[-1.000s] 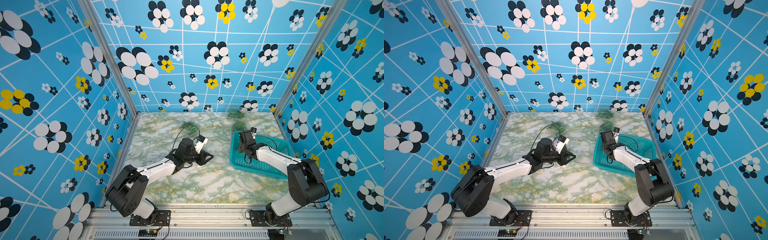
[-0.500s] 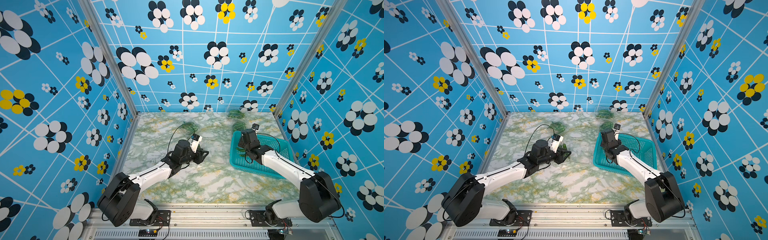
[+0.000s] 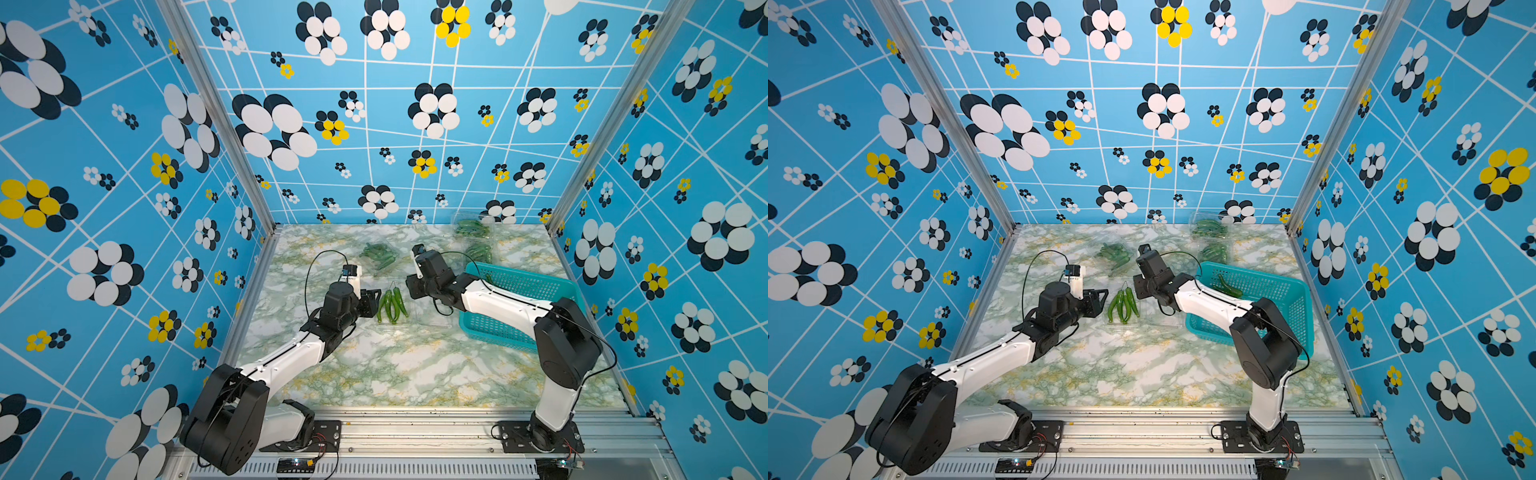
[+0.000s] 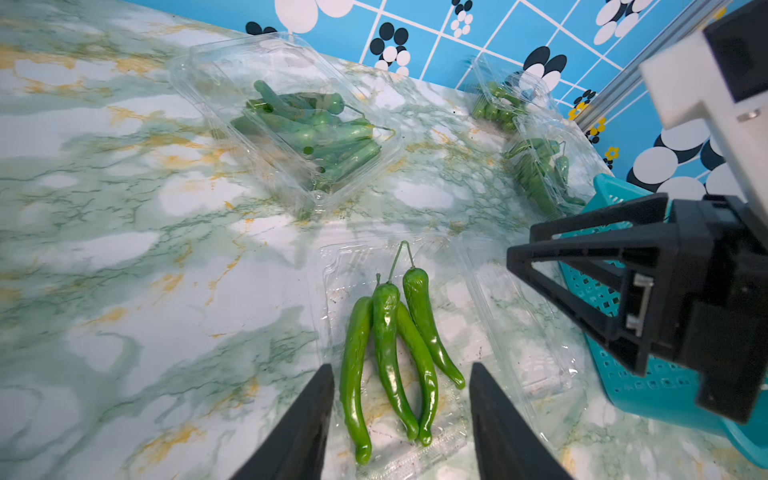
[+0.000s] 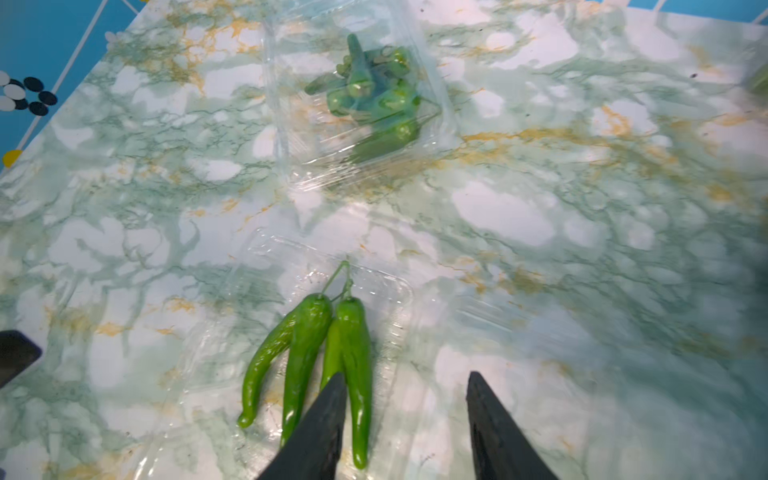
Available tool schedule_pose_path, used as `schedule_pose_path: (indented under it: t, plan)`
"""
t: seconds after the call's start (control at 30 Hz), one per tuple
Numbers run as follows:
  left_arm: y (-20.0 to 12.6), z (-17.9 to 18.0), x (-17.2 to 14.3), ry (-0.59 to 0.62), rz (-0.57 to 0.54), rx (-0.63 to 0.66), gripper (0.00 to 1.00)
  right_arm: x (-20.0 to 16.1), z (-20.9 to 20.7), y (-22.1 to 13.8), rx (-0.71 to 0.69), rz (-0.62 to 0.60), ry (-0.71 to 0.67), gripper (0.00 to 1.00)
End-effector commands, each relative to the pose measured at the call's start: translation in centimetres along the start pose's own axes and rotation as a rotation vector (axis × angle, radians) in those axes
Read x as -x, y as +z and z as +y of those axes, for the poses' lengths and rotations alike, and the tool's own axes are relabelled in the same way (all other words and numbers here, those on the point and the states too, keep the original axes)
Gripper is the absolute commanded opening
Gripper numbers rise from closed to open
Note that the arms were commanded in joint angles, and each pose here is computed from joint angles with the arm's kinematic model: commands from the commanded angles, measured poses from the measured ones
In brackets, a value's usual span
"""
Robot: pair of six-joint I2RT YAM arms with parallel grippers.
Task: Take small green peppers out of containers
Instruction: Pick up the green pepper from the packing box.
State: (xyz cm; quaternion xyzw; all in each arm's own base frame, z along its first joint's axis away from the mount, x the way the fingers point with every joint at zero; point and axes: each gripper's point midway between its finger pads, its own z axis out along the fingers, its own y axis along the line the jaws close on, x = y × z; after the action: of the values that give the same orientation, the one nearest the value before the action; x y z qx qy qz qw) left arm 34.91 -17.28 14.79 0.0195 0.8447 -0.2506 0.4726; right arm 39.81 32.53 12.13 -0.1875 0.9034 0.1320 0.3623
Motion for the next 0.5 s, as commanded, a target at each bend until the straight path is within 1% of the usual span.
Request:
schedule_pose_path:
  t: [0.0,0.13,0.2,0.37,0.47]
  plan:
    - [-0.5,0.5,0.8,-0.031,-0.036,0.017,0.55,-1.9,1.9,1.0,0.059,0.095,-0.076,0.41]
    - [-0.4,0.6,0.7,-0.045,-0.033,0.011,0.55,-2.7,3.6,2.3,0.080,0.139,-0.106,0.36]
    - [-0.4,0.6,0.7,-0.050,-0.032,0.006,0.54,-3.0,3.9,2.8,0.076,0.147,-0.109,0.36]
    - [-0.4,0.1,0.8,-0.053,-0.033,-0.020,0.55,-3.0,3.4,3.8,0.032,0.149,-0.119,0.38]
    - [-0.4,0.1,0.8,-0.053,-0.030,-0.023,0.55,-2.9,3.0,4.2,0.000,0.146,-0.124,0.42]
